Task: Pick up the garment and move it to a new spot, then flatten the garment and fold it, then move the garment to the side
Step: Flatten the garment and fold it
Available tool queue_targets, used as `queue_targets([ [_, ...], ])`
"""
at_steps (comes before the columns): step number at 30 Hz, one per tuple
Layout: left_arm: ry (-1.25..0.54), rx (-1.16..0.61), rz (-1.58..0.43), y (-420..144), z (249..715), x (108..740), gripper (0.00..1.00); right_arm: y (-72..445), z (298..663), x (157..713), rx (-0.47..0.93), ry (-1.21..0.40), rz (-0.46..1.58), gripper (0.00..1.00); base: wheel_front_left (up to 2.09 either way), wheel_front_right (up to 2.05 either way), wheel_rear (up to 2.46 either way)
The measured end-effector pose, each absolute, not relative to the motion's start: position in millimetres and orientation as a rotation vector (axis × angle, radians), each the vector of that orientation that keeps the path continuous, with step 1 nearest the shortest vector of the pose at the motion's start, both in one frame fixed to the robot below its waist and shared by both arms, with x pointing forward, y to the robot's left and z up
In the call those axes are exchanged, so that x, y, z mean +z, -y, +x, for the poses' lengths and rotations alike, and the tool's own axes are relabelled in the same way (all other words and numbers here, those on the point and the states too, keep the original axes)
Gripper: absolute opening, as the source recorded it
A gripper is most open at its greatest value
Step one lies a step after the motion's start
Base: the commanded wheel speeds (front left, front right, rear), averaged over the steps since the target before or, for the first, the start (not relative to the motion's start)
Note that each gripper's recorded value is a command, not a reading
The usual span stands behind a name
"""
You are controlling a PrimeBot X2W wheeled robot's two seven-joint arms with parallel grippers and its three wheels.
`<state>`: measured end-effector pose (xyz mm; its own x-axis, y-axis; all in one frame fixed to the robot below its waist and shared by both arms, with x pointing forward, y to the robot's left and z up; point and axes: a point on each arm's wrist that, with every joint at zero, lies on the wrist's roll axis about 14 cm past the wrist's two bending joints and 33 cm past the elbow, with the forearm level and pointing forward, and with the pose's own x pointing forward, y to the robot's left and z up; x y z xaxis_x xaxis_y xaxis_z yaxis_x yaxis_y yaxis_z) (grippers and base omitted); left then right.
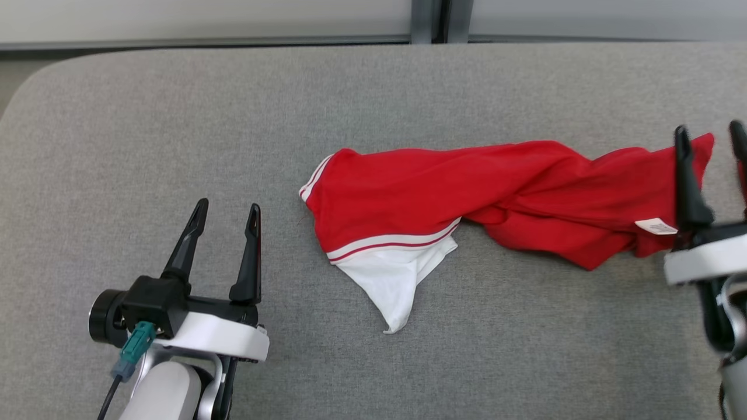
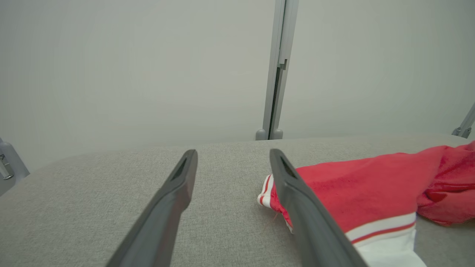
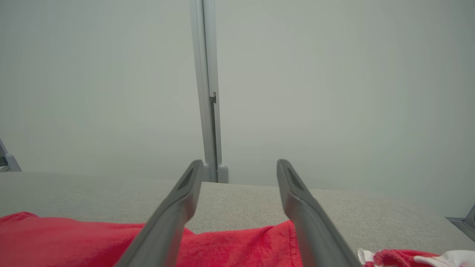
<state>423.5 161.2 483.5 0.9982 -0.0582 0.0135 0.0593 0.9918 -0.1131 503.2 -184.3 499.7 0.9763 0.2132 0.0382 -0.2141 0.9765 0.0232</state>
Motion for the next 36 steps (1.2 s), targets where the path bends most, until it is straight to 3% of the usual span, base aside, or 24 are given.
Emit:
queue_targets([
  [16,0.016,-0.078,-0.104,-157,377,498,1.0,161,381,502,0.194,-0.068,0.107,1.0,0.0,0.0,0.0],
  [36,-0.004,-0.114,-0.104,-144,365,500,1.0,158,367,512,0.203,-0.073,0.094,1.0,0.0,0.0,0.0],
])
